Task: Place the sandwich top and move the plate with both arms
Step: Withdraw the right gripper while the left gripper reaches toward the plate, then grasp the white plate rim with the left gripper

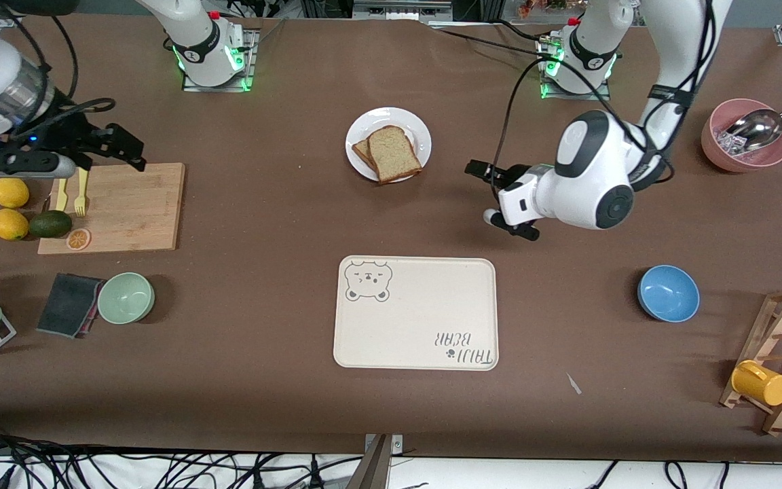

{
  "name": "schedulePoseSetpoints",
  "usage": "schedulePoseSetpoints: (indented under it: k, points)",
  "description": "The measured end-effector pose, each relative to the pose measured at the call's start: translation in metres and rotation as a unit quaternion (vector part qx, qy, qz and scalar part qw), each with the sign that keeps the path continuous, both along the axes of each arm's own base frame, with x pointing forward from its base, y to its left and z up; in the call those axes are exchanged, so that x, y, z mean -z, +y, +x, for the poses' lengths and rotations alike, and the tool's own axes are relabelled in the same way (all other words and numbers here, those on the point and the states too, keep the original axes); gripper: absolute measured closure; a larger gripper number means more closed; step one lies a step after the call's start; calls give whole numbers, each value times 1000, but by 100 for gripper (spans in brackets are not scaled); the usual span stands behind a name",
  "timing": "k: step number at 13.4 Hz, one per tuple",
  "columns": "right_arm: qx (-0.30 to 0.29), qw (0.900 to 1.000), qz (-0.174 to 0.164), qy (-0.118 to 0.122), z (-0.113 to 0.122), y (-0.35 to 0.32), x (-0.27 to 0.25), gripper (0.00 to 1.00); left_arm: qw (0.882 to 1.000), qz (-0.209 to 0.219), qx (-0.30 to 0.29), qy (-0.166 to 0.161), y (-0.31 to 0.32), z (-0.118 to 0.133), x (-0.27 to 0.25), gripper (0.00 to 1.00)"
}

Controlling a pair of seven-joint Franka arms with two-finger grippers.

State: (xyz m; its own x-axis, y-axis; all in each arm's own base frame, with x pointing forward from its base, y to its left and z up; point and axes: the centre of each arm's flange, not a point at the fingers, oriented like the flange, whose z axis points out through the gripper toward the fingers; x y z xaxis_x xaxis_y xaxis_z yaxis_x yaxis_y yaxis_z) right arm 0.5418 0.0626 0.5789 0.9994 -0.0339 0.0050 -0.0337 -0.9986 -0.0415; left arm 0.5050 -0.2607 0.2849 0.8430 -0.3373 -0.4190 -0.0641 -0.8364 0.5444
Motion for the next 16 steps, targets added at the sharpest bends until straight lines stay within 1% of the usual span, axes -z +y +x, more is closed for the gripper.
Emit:
schedulePoseSetpoints:
  k: [2, 4, 6, 8, 10, 12, 14, 15, 16]
  points:
    - [-9, 1000, -26, -3, 6, -8, -8, 0, 1000, 1, -9, 15, -8, -20, 35, 0]
    - [-14, 999, -37, 2, 7, -9, -15, 0, 1000, -9, -20, 21, -23, -36, 61, 0]
    - [-14, 999, -43, 2, 6, -11, -21, 0, 998, -41, -25, 28, -28, -51, 80, 0]
    - [-11, 999, -49, -1, 7, -16, -24, 0, 995, -87, -47, 33, -26, -65, 98, 0]
    - [-10, 999, -49, 0, 8, -17, -22, 0, 989, -126, -63, 32, -22, -85, 117, 0]
    - [-10, 999, -49, 3, 9, -18, -19, 0, 987, -146, -68, 26, -22, -109, 135, 1]
    - [-10, 999, -49, 4, 10, -17, -18, 0, 987, -148, -61, 23, -35, -128, 145, 3]
    - [-11, 999, -49, 3, 10, -16, -18, 0, 988, -142, -52, 16, -43, -134, 147, 9]
    - [-12, 999, -49, 3, 10, -15, -18, 0, 989, -139, -42, 8, -51, -139, 147, 22]
